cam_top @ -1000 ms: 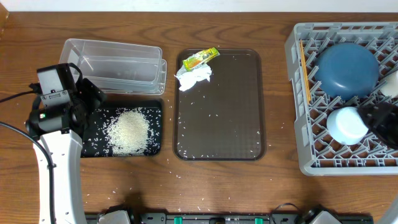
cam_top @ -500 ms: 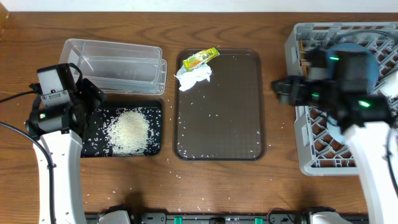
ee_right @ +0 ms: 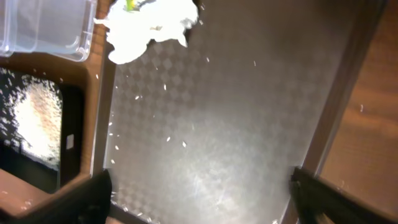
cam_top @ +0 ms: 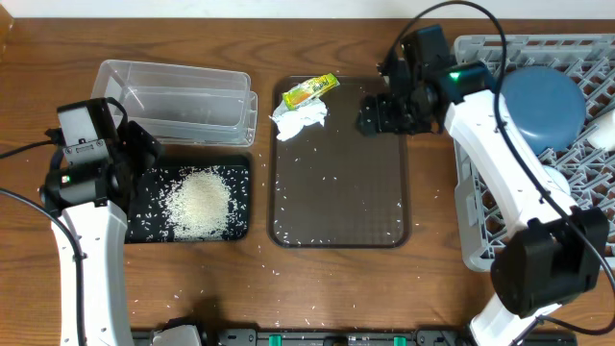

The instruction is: Sort waste into correct bins and load items into the dishwasher rack

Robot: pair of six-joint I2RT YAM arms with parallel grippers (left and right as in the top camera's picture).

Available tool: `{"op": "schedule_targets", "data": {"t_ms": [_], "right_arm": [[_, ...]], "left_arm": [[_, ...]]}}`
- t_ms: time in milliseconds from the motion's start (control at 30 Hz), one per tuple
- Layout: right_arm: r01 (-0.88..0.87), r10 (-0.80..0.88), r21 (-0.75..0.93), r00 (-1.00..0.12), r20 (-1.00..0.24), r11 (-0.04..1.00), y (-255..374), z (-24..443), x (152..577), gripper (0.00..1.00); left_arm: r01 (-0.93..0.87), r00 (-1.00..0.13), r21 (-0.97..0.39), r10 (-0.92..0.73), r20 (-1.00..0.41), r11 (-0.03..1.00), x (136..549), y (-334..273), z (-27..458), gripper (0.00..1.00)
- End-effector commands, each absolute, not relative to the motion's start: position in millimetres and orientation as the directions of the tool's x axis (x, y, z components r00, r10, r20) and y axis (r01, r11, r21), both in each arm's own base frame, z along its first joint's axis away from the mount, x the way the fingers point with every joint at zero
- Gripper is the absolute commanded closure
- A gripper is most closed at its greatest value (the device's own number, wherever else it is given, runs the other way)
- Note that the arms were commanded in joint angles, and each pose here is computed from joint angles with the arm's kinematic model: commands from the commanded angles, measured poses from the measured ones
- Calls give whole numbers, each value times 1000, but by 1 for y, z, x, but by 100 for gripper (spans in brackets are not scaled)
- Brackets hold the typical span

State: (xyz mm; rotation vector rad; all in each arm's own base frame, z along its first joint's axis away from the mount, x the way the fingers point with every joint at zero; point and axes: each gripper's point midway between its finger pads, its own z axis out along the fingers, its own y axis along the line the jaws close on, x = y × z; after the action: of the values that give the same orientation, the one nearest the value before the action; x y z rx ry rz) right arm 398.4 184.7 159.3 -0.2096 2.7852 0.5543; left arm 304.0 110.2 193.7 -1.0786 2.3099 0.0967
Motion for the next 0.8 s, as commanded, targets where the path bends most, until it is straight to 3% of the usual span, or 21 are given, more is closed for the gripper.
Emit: {"op": "schedule_targets", "data": {"t_ms": [0,200,367,500,767], "right_arm": [[-231,-89,350,-922,-378,908,191,177,410,1],[-236,-78,319,-896,-438,918,189,182,424,1],[-169,-58,174,-859,-509,970,163,182,445,1],[-38,-21,18,-828,-561,999,118,186,463,1],[190,124,-62,-824,-553,980,16,184,471,1]], "left_arm": [[-732,-492,-162,-679,-545,661,305,115,197,2],[-732,-492,-162,-679,-545,661,305,115,197,2],[-732,-492,-162,-679,-545,661,305,115,197,2],[-732,-492,-162,-679,-545,661,305,115,197,2],[-732,-492,-162,-679,-545,661,305,115,197,2]]}}
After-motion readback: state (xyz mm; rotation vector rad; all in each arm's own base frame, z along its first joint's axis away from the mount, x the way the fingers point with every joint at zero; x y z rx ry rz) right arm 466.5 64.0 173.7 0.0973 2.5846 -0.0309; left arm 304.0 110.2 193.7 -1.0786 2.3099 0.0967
